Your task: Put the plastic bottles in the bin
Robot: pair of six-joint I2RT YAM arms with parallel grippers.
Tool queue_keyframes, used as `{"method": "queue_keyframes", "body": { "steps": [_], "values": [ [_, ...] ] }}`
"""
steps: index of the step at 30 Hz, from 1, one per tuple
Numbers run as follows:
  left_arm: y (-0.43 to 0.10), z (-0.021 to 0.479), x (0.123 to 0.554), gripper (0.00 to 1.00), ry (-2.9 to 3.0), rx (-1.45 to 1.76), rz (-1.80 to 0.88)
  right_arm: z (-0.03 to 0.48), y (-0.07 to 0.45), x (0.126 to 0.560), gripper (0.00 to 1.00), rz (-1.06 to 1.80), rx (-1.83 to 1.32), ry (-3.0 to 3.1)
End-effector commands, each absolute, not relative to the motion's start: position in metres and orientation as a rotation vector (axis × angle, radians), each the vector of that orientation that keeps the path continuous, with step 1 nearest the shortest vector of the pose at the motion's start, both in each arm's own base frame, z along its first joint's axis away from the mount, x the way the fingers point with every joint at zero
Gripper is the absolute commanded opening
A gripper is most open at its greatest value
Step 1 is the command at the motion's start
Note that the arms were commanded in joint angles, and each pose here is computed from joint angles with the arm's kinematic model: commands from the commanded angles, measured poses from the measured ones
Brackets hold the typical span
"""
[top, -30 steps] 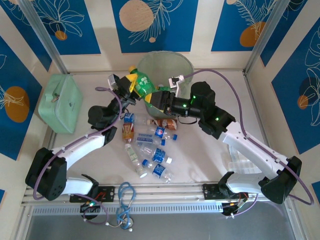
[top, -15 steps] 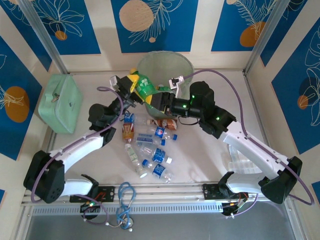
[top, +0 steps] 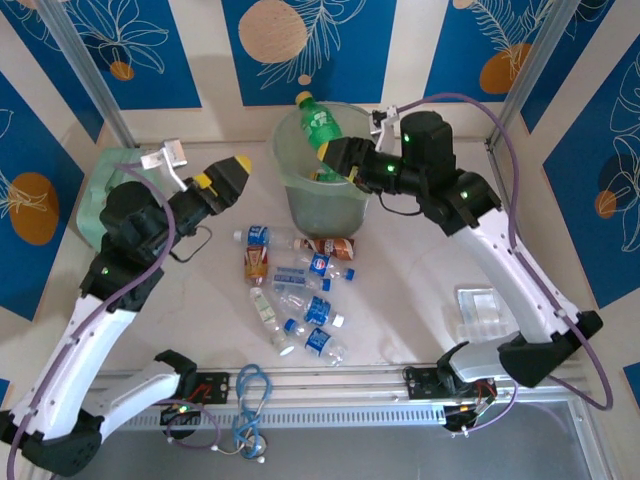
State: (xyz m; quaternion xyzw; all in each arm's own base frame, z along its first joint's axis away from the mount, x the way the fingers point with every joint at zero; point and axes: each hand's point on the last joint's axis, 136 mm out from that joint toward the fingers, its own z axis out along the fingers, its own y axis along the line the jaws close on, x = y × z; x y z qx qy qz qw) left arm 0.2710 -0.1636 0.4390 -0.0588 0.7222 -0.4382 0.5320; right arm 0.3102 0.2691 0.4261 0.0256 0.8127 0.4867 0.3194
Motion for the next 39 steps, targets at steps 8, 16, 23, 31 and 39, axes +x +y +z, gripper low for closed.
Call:
{"method": "queue_keyframes", "body": {
  "steps": [8,16,23,31,39],
  "values": [
    [-0.139,0.312,0.259,1.0,2.135,-0.117,-0.699,0.395,0.248,0.373,0.49,1.112,0.115,2.326],
    [-0.133,0.276,0.255,0.99,2.225,-0.149,-0.648,0.375,0.262,0.405,0.57,1.087,0.103,2.4],
    [-0.127,0.252,0.254,0.99,2.298,-0.176,-0.586,0.366,0.265,0.414,0.8,1.064,0.117,2.42],
    [-0.127,0.231,0.262,0.95,2.361,-0.201,-0.556,0.379,0.266,0.405,0.85,1.065,0.08,2.397],
    [-0.129,0.197,0.27,0.91,2.436,-0.236,-0.538,0.403,0.265,0.36,0.85,1.026,0.007,2.339]
  ]
}}
